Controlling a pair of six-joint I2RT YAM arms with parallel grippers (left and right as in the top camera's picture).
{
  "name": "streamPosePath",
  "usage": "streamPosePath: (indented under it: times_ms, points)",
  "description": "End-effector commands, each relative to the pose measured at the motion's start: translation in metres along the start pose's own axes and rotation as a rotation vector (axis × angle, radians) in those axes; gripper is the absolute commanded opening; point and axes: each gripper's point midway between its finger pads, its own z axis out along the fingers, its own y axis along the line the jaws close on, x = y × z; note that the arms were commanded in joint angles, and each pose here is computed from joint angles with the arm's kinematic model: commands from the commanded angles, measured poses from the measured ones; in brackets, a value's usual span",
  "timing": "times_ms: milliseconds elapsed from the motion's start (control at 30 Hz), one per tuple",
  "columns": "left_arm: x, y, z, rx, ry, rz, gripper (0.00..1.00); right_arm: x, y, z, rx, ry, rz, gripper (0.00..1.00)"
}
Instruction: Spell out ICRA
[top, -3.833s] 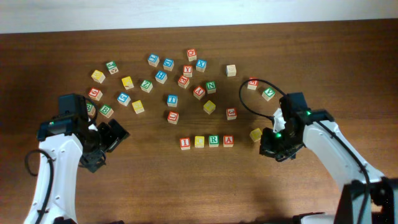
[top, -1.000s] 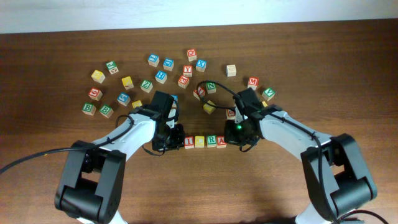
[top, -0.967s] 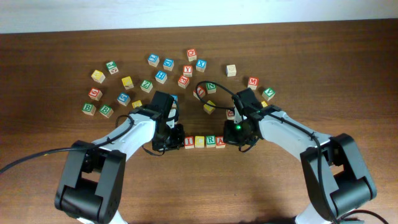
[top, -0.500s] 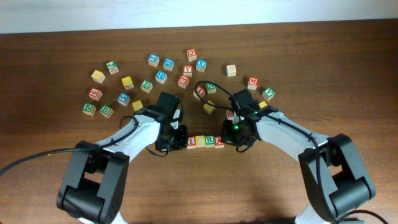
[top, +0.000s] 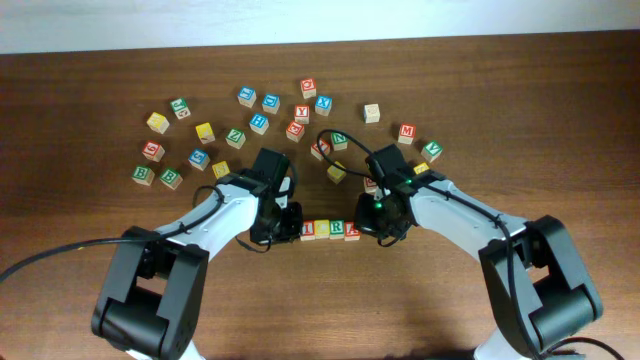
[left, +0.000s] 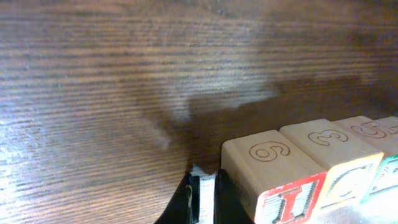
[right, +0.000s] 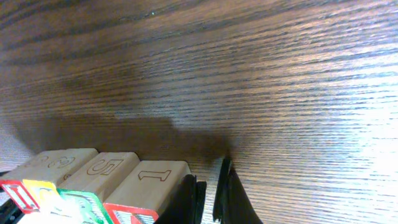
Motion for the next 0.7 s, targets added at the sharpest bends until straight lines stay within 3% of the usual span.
streamPosePath:
  times_ms: [0, 133, 667]
  points:
    - [0.010, 0.002, 0.009, -0.018, 0.042, 0.011, 0.05, 0.016, -0.014, 0.018, 0.064, 0.044, 0.000, 0.05]
    - [0.006, 0.019, 0.007, -0.096, 0.019, 0.001, 0.02, 0.014, -0.028, 0.017, 0.133, 0.027, 0.010, 0.06]
    - [0.007, 0.023, 0.002, -0.099, 0.023, -0.007, 0.00, 0.022, -0.024, 0.017, 0.107, 0.064, 0.022, 0.04]
